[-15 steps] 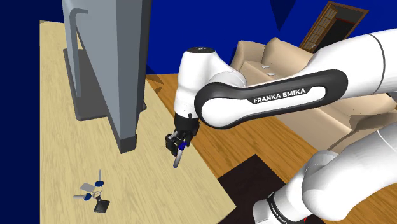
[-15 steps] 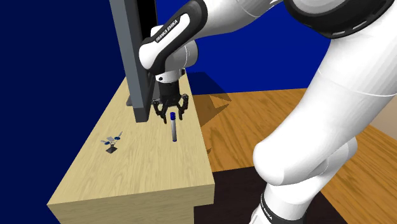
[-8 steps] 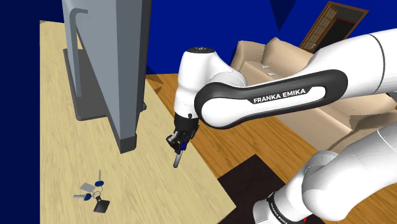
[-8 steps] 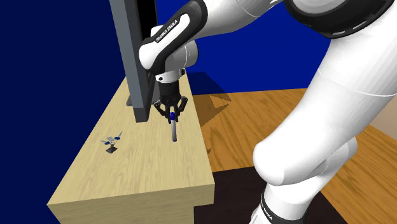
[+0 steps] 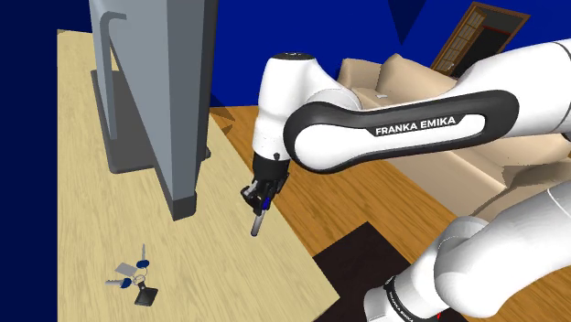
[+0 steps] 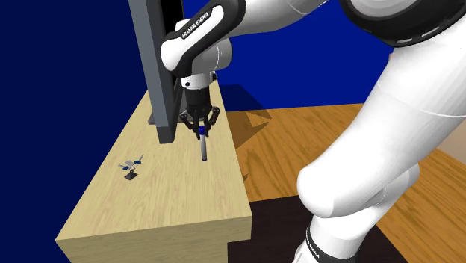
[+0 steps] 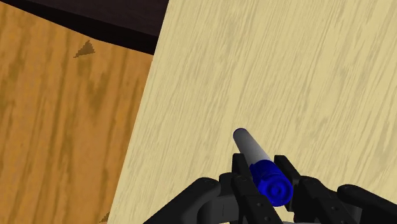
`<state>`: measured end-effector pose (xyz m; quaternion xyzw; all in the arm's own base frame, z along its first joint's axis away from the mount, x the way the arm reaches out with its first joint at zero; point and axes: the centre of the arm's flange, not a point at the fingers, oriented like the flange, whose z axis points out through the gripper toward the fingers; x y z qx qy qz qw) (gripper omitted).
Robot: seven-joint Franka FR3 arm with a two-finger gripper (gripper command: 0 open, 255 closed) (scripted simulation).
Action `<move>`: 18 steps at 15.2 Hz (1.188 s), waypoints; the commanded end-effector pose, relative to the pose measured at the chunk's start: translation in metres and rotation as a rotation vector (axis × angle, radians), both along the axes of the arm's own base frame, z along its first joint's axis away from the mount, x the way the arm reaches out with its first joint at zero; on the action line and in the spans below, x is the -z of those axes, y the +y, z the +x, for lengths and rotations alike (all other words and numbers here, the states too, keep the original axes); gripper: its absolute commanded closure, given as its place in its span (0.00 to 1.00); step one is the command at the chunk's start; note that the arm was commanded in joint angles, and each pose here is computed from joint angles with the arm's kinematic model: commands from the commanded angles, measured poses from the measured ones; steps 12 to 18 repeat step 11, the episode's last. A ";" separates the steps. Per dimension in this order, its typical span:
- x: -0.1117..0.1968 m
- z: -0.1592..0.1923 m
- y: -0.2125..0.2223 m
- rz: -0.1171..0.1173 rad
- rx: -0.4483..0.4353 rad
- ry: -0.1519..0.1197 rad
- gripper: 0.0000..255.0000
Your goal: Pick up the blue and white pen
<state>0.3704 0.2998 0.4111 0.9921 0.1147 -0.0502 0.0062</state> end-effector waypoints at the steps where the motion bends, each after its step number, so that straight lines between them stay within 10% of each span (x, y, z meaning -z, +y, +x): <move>1: -0.011 0.000 0.000 0.000 0.000 0.000 1.00; 18: -0.054 0.000 0.000 0.000 0.000 0.000 1.00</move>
